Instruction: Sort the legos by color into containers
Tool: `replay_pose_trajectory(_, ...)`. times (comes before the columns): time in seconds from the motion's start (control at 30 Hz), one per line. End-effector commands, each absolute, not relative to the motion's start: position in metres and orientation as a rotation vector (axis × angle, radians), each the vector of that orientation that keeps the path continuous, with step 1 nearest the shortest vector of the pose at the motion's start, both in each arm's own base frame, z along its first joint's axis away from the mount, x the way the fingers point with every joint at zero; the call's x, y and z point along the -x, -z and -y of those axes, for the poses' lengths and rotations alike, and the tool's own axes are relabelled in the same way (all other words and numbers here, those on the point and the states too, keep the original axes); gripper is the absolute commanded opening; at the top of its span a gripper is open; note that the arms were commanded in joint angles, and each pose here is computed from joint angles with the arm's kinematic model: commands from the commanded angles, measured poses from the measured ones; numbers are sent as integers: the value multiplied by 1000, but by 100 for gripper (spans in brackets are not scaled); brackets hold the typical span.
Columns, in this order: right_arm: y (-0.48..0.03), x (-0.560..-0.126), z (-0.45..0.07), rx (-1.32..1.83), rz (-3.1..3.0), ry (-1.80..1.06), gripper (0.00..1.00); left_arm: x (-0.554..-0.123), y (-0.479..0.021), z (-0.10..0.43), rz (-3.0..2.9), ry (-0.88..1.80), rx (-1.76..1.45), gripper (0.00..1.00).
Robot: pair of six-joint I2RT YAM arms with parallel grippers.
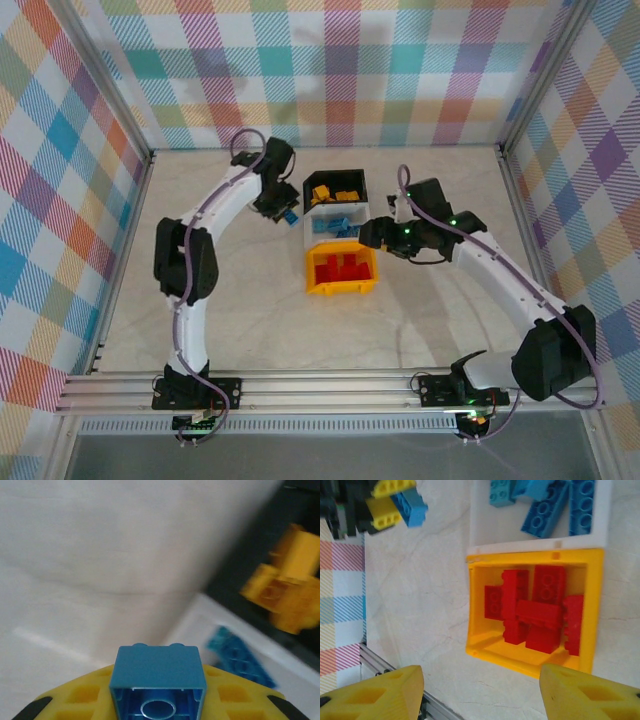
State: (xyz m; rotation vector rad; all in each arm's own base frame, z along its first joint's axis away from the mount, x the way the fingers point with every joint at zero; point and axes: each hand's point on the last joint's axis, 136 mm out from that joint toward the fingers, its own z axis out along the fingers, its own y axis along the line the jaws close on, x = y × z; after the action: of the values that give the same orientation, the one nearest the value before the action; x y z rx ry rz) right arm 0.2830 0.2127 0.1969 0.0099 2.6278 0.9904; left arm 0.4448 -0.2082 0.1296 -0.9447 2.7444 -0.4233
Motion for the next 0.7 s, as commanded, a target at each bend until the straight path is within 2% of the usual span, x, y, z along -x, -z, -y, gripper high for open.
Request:
replay_pose_trajectory(0.0,-199,-280,-207,-58,-2608,-1047,63,-444,-119,253,-2843,463,854,32)
replay_pose_trajectory(0.2,-196,-274,-199,-89,-2608,-1049,63,-457,-105,297,-2874,520,792,34)
replay_pose_trajectory(0.37,-191,-272,-192,-104,-2614,-1035,65,-455,-103,305,-2883,547,778,43)
replay_pose_trajectory(0.47,-189,-274,-190,-115,-2614,-1036,66,-453,-108,305,-2883,542,757,54)
replay_pose_trajectory(0.67,-191,-284,-192,-109,-2605,-1042,67,-447,-134,299,-2863,540,691,62)
